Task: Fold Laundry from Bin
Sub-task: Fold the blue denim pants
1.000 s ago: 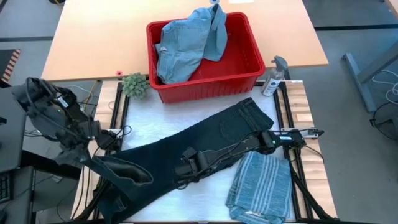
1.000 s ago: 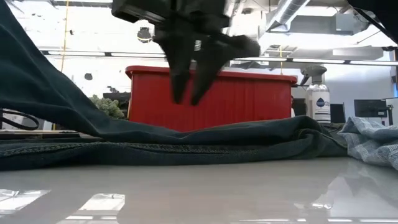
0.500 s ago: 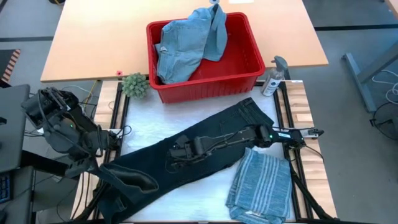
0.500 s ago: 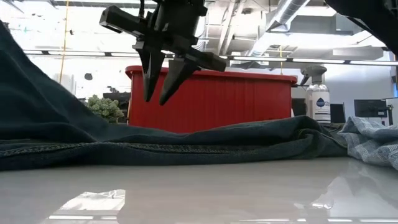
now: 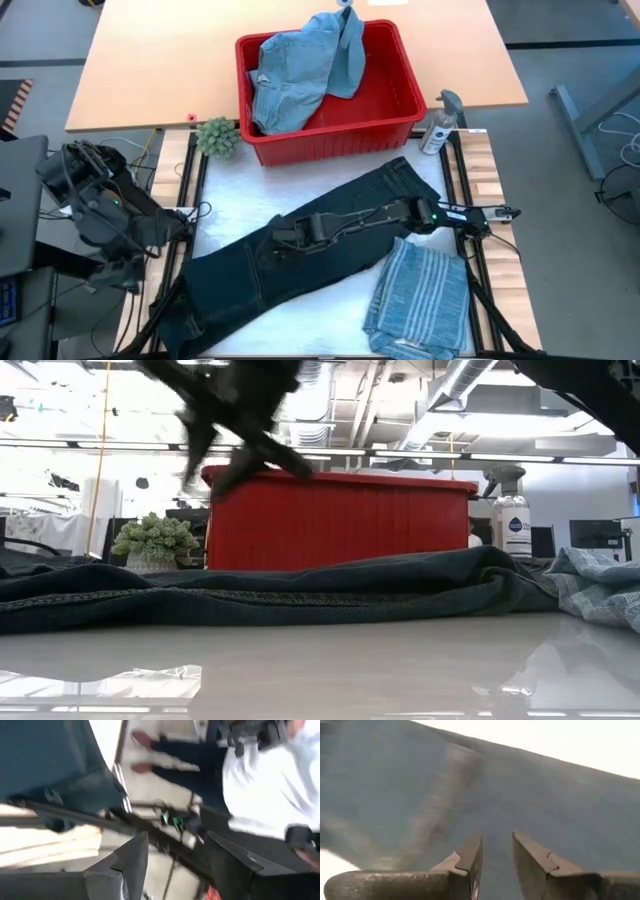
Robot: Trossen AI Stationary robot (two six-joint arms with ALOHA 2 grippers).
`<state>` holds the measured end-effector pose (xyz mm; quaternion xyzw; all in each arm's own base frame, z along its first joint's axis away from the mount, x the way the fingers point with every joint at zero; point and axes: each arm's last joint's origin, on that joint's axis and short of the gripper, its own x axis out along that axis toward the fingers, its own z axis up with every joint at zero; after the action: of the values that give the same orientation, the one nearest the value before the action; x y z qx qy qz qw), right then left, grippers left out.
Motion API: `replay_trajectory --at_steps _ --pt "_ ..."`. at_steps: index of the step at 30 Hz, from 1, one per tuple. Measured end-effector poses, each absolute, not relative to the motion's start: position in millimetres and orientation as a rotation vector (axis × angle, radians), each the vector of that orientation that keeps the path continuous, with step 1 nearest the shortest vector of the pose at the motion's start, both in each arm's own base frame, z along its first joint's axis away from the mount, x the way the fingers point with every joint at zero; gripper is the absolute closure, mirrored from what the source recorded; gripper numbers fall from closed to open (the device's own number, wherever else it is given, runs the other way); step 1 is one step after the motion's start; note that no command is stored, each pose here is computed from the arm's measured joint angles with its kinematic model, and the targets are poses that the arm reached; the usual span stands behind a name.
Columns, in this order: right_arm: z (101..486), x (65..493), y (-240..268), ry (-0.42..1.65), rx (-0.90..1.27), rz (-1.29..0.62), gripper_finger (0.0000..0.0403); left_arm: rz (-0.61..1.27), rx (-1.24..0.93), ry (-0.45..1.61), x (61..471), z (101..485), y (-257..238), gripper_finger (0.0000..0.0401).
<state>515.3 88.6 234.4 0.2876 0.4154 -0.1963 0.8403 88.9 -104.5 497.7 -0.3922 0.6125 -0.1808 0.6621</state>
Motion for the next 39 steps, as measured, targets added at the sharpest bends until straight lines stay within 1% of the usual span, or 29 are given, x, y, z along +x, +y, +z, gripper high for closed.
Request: replay_trajectory --at_steps 2,3,7,8,11,14,16,17,19,24,27,32,35,39 --pt "242 524 93 0.801 0.607 -0.295 0.0275 -0.421 -0.916 1.384 81 501 -98 0.0219" --pt "244 526 93 0.780 0.613 -0.265 0.0275 -0.414 -0.928 1.362 78 502 -93 0.0219" --pt "246 528 91 0.753 0.626 -0.279 0.0275 -0.328 -0.938 1.208 69 505 -78 0.0220" --pt "242 531 91 0.744 0.612 -0.263 0.0275 -0.315 -0.925 1.168 68 506 -75 0.0220" --pt "233 542 98 0.708 0.634 -0.131 0.0273 -0.285 -0.886 1.066 64 507 -67 0.0220" --pt "216 551 107 0.710 0.724 -0.057 0.0269 -0.266 -0.859 0.988 58 509 -58 0.0220" --pt "204 552 111 0.737 0.754 -0.078 0.0267 -0.259 -0.840 0.959 57 509 -56 0.0220" --pt "202 554 111 0.720 0.770 -0.088 0.0266 -0.258 -0.833 0.948 56 509 -55 0.0220" --pt "198 552 112 0.750 0.769 -0.108 0.0264 -0.255 -0.820 0.936 56 509 -55 0.0220" --pt "193 555 114 0.738 0.774 -0.086 0.0250 -0.253 -0.781 0.916 58 509 -55 0.0220" --pt "185 556 119 0.768 0.823 -0.063 0.0226 -0.264 -0.746 0.912 59 509 -57 0.0221" --pt "170 561 128 0.757 0.905 -0.062 0.0165 -0.264 -0.697 0.897 62 508 -59 0.0221" --pt "166 559 127 0.763 0.965 -0.159 0.0150 -0.253 -0.678 0.878 63 508 -58 0.0221" --pt "161 556 115 0.802 0.976 -0.262 0.0150 -0.237 -0.655 0.858 64 508 -59 0.0221"
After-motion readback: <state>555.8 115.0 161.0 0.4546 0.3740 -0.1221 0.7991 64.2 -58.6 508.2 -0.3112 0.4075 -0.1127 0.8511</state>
